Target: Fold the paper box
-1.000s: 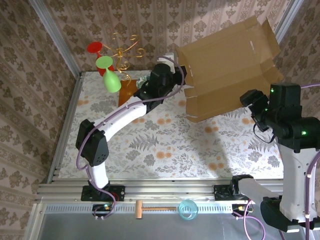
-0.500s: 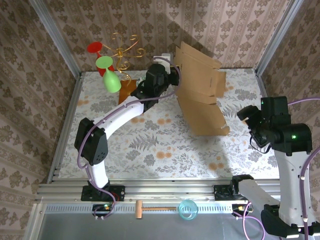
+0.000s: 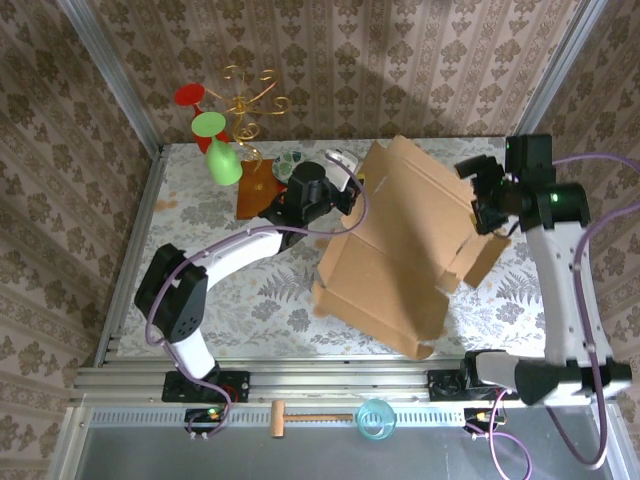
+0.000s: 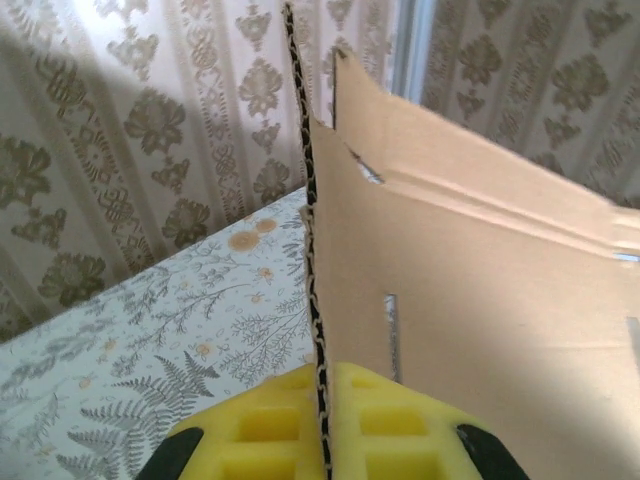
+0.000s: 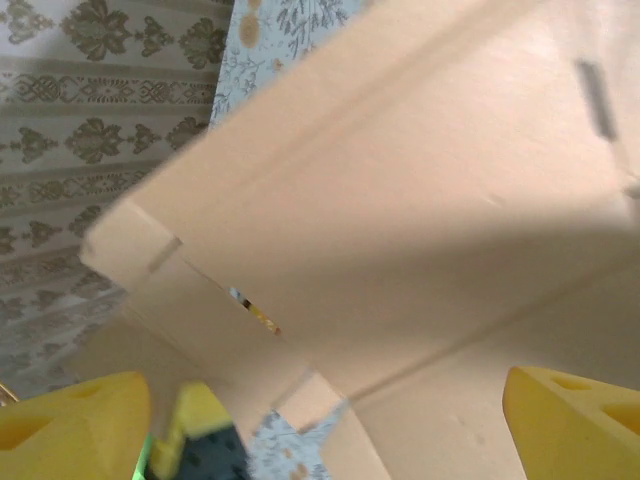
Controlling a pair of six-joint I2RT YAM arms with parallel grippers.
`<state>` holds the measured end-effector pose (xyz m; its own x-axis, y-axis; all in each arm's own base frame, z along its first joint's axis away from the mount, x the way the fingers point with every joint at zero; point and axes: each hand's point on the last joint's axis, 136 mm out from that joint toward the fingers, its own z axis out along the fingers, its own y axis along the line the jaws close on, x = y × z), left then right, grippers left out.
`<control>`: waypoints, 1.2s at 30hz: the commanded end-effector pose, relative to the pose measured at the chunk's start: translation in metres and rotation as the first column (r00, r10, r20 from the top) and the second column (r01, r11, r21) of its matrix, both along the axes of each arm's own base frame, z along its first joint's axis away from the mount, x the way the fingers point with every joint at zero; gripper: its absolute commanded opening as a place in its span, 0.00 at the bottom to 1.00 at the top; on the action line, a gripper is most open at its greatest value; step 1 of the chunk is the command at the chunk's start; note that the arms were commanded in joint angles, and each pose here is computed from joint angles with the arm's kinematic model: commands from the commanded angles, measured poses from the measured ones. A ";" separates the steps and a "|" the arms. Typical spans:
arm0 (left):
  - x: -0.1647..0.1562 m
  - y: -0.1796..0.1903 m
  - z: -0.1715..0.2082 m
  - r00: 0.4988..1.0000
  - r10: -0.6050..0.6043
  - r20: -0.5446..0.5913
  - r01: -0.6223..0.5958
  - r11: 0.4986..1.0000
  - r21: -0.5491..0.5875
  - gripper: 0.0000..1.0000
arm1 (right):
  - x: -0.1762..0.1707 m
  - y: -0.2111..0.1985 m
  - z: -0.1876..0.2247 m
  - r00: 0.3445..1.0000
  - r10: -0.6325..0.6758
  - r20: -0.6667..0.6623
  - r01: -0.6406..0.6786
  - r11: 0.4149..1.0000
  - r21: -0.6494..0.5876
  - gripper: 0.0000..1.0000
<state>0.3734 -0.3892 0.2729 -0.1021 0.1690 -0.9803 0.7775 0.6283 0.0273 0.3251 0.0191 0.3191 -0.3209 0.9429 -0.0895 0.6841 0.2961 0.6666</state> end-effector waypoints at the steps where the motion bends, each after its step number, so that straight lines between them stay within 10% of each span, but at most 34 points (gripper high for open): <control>1: -0.020 0.004 0.037 0.970 -0.111 0.216 0.103 0.994 0.047 0.00 | 0.024 0.015 -0.004 0.998 -0.005 -0.060 0.015 0.987 0.163 0.89; 17: 0.023 0.032 0.081 0.901 0.090 0.425 -0.060 0.995 -0.084 0.00 | 0.126 0.009 0.007 0.968 -0.240 -0.078 0.244 0.818 0.520 0.85; 36: 0.027 0.037 0.076 0.893 0.083 0.443 -0.060 0.996 -0.066 0.00 | 0.178 0.024 -0.026 0.973 -0.166 -0.157 0.229 0.708 0.668 0.68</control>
<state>0.3984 -0.3543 0.3331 0.2817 0.1496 -0.9478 0.6638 0.6829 0.3051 0.4977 0.0361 0.2911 -0.0725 0.8159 0.5736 0.7330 -0.3464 0.5854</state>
